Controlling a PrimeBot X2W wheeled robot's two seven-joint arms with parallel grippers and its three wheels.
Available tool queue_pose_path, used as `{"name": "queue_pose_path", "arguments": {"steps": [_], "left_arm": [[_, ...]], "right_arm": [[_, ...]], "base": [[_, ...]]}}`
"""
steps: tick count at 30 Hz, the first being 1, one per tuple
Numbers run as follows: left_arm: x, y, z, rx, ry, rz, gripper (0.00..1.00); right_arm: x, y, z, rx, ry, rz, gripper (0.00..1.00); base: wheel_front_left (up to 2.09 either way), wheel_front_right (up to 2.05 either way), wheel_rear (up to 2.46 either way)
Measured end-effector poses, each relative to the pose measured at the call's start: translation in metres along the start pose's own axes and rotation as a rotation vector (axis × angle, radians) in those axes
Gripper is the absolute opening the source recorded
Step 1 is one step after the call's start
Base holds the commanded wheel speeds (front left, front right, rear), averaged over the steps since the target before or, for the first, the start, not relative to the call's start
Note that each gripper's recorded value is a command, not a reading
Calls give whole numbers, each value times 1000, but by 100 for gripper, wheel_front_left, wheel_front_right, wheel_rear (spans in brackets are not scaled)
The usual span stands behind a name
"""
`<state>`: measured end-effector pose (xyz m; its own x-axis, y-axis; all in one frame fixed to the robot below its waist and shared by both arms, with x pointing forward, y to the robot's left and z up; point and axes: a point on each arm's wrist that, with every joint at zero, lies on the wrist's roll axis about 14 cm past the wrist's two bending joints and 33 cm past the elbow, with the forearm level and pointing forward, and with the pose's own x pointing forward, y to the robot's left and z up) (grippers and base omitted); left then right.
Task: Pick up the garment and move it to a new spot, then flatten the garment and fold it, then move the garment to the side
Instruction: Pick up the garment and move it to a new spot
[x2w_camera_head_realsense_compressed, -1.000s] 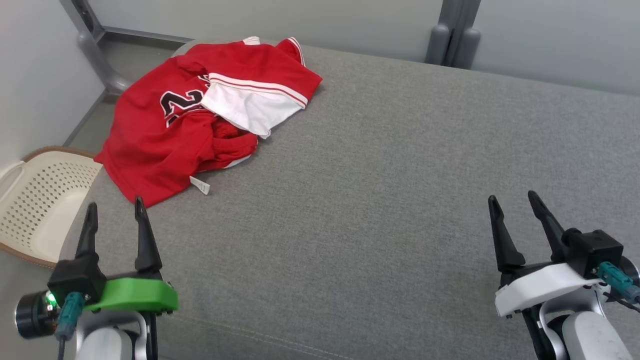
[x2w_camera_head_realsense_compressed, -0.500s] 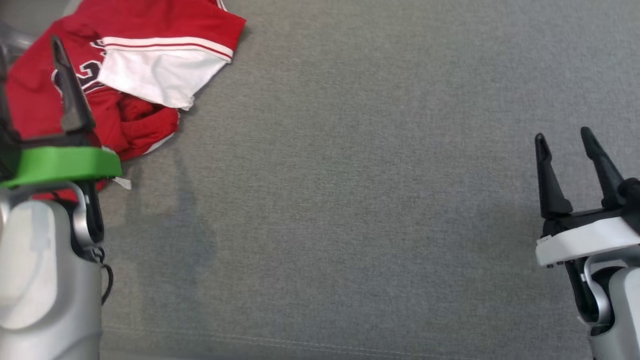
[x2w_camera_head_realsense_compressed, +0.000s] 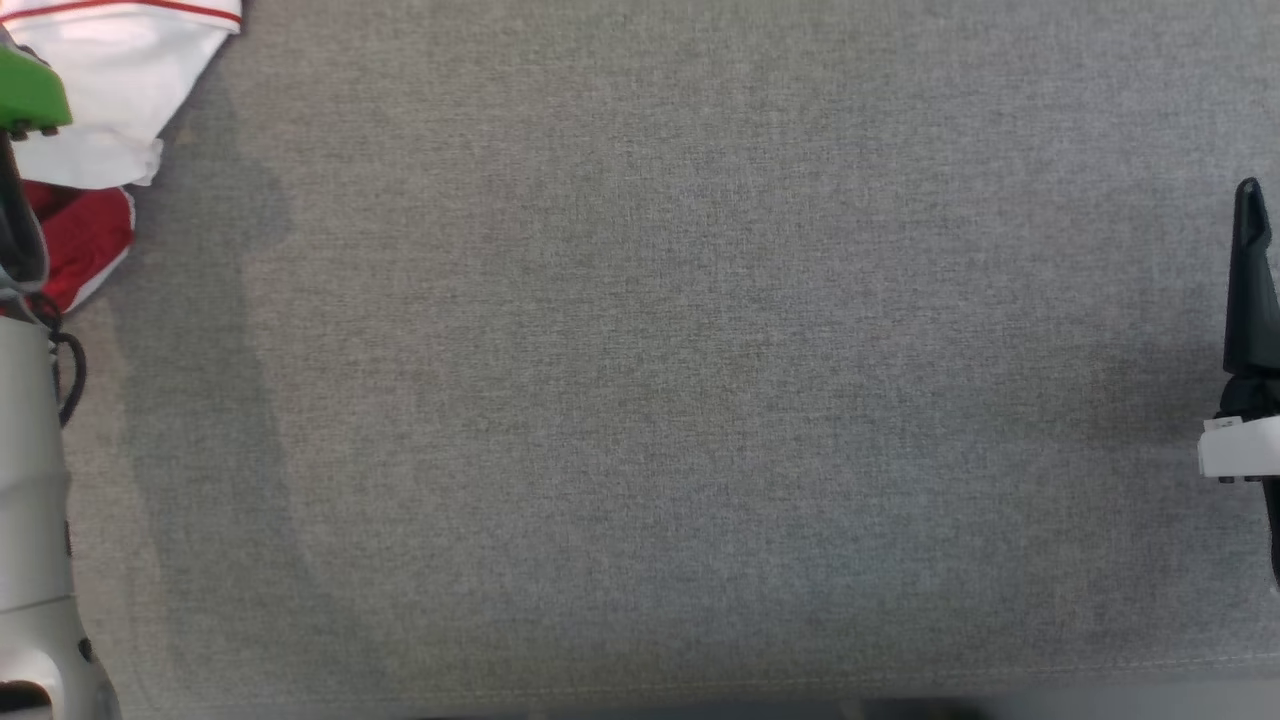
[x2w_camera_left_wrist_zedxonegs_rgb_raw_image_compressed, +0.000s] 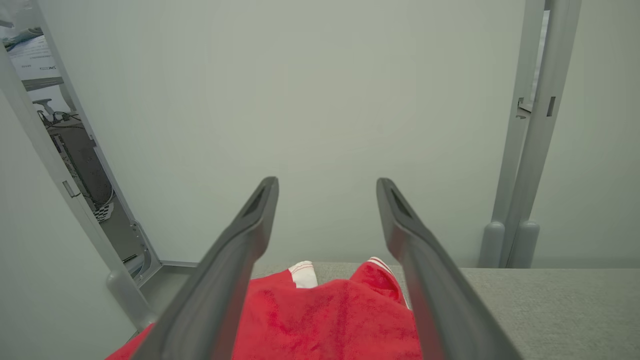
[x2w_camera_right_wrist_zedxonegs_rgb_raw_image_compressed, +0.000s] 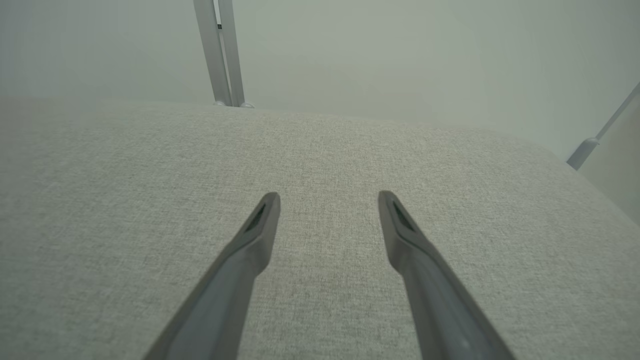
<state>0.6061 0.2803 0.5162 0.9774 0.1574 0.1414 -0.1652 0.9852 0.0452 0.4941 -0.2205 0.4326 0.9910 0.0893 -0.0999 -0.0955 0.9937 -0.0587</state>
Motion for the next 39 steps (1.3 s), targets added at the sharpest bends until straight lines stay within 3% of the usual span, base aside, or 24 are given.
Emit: {"name": "queue_pose_path", "arguments": {"steps": [10, 16, 19, 21, 22, 30, 39], "left_arm": [[14, 7, -108, 69, 326, -3, 100], [-3, 15, -162, 26, 578, 24, 100], [-7, 15, -169, 17, 628, 27, 100], [-8, 14, -171, 15, 643, 26, 38], [-8, 14, -171, 14, 647, 25, 0], [-4, 11, -157, 37, 572, 6, 0], [26, -1, -74, 75, 290, -44, 0]], "right_arm": [[-2, -20, -29, -37, 75, -43, 100], [-5, -25, -32, -46, 88, -56, 100], [-6, -25, -30, -44, 85, -58, 100], [-6, -25, -30, -43, 84, -57, 100], [-6, -24, -29, -42, 82, -56, 100], [-9, -21, -22, -25, 64, -56, 100], [-13, -6, -11, 35, 25, -40, 100]], "base": [[0, 0, 0], [0, 0, 0], [0, 0, 0], [0, 0, 0], [0, 0, 0], [0, 0, 0], [0, 0, 0]]}}
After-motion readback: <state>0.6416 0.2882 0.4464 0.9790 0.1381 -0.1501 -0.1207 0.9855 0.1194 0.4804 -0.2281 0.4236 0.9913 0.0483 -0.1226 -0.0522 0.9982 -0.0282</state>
